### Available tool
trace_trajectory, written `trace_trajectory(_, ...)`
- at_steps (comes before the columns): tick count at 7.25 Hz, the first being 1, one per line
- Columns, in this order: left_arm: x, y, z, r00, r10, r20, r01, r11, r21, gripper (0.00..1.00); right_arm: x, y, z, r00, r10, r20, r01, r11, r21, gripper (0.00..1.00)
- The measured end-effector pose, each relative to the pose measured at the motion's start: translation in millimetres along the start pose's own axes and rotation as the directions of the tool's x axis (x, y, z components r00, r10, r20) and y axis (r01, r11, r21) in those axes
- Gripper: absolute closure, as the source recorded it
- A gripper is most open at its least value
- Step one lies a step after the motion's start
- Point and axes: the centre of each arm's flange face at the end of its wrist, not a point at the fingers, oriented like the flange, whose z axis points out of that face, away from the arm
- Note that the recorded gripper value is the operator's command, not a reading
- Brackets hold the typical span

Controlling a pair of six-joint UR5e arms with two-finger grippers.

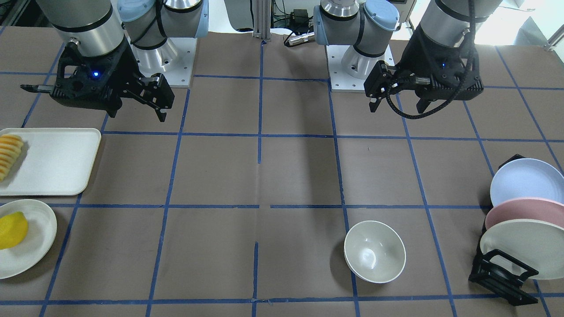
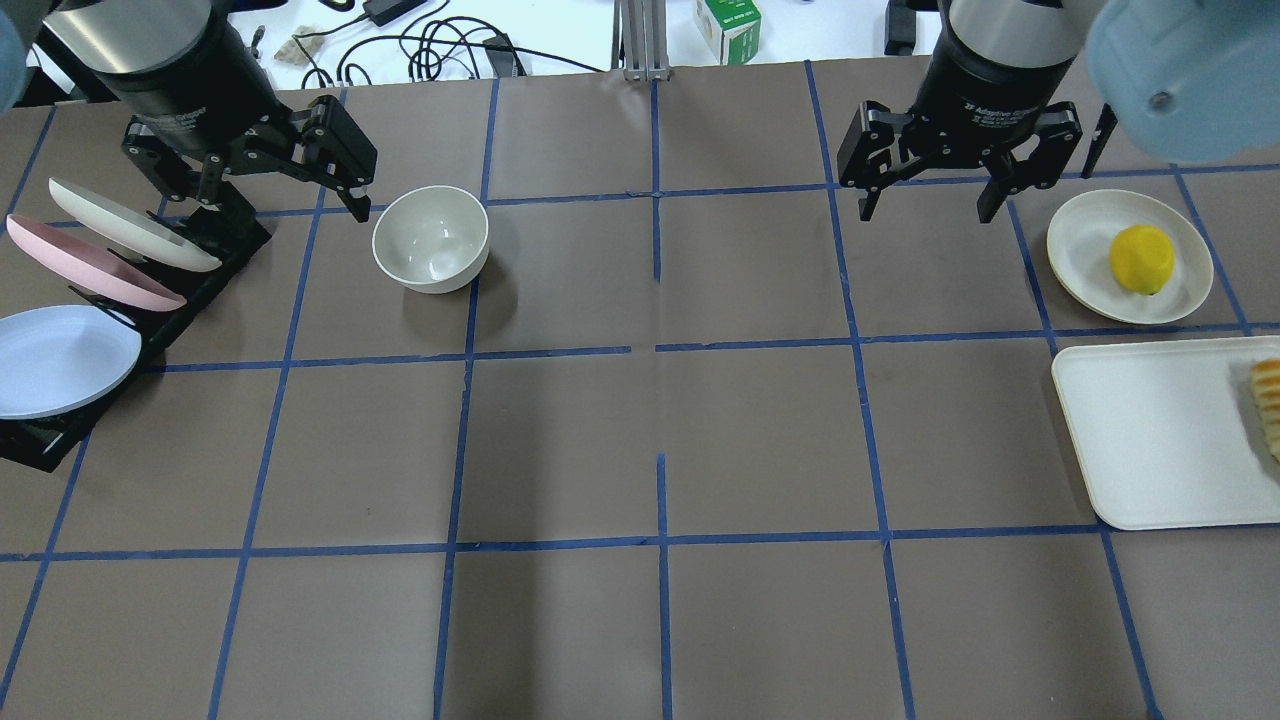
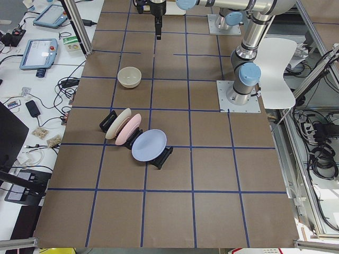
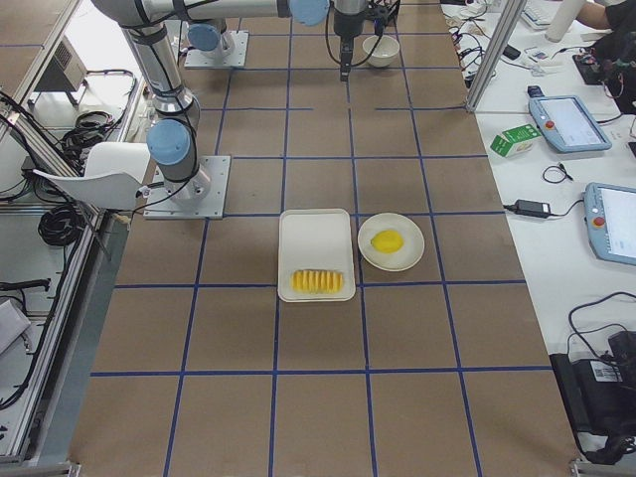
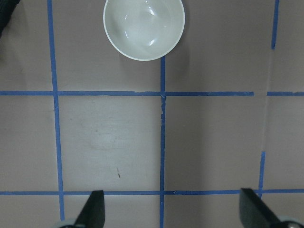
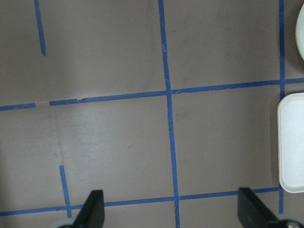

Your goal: Place bowl and put lemon in it

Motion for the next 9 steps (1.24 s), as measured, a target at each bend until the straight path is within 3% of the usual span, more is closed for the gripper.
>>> trace_trajectory(7,-5,-5,9,1.000,0.016,-0.001,-0.016,1.000,-0.014,0.00,0,-1,-1,1.000,-0.001,0.001,0.001,1.000,0.007,0.00)
trace_trajectory(9,-14,-55,64,1.000,0.031,0.001,-0.031,0.999,-0.020,0.00,3,-2,-1,1.000,0.000,0.001,0.000,1.000,0.007,0.00)
